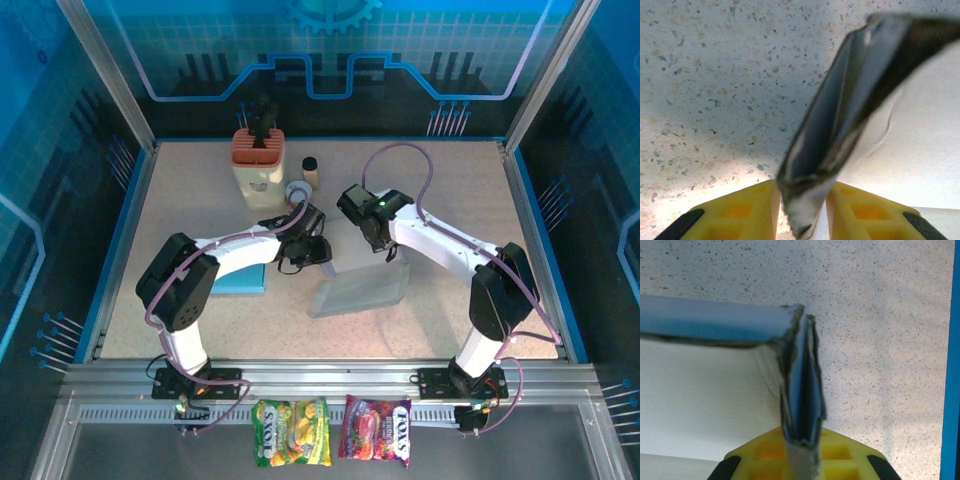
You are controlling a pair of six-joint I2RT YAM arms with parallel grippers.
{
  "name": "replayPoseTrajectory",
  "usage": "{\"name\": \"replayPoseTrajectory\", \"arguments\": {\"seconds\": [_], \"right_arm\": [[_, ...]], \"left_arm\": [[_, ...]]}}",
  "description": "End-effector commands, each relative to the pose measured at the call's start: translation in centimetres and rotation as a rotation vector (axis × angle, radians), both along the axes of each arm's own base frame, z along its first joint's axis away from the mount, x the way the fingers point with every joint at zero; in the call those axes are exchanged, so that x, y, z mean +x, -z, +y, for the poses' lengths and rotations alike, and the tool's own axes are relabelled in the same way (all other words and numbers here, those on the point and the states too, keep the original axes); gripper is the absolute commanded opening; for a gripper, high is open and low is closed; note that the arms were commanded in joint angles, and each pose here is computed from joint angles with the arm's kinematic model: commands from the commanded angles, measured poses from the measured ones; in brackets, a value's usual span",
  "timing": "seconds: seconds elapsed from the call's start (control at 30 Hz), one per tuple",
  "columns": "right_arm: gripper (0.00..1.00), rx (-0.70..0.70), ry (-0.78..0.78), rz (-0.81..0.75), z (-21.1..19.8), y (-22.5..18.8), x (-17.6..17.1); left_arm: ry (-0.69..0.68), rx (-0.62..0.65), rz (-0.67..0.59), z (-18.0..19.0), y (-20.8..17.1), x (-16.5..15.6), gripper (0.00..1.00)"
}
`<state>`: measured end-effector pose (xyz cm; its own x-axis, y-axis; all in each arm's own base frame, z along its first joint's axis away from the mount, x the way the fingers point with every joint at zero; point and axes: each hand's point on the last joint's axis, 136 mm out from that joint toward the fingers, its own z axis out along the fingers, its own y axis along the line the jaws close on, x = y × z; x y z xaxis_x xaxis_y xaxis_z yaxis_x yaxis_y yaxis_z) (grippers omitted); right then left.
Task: Fold the paper box
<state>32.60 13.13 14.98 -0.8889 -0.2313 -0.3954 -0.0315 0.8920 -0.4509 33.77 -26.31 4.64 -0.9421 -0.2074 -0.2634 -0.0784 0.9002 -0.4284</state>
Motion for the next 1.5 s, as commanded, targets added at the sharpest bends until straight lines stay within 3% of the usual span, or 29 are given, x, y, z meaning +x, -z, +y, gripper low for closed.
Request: {"name": "replayPoseTrajectory", "arguments": {"seconds": [0.0, 0.23, 0.3, 0.4, 0.77, 0.87, 1.13, 1.23, 1.47], "right_arm": [[0.00, -0.035, 0.010, -0.003, -0.2, 0.2, -0.1], [0.00, -0.036, 0.008, 0.005, -0.3, 0.4, -0.2], [0.00, -0.038, 0.008, 0.006, -0.3, 0.4, -0.2], [0.00, -0.040, 0.007, 0.005, -0.2, 0.3, -0.1], [0.00, -0.055, 0.025, -0.009, 0.1, 0.2, 0.0], [0.00, -0.061, 0.024, -0.003, 0.1, 0.5, 0.0], [0.00, -0.060, 0.023, -0.004, 0.3, 0.7, 0.1], [0.00, -0.060, 0.024, -0.007, 0.3, 0.6, 0.2], [0.00, -0.055, 0.039, 0.010, -0.2, 1.1, 0.2]], "left_arm": [[-0.018, 0.027, 0.016, 0.7, 1.7, -0.1, 0.31], [-0.017, -0.021, -0.007, -0.3, 1.5, 0.6, 0.32], [-0.018, -0.016, -0.002, -0.3, 1.5, 0.6, 0.22], [-0.021, 0.000, 0.002, -0.1, 1.7, 0.6, 0.16], [-0.067, 0.157, 0.062, 2.0, 3.6, -1.2, 0.16], [-0.070, 0.168, 0.064, 2.0, 3.7, -1.2, 0.00], [-0.060, 0.180, 0.059, 1.4, 2.9, -1.0, 0.00], [-0.060, 0.171, 0.050, 1.2, 2.3, -0.8, 0.22], [-0.061, 0.053, -0.049, 0.1, -2.4, -0.1, 0.47]]}}
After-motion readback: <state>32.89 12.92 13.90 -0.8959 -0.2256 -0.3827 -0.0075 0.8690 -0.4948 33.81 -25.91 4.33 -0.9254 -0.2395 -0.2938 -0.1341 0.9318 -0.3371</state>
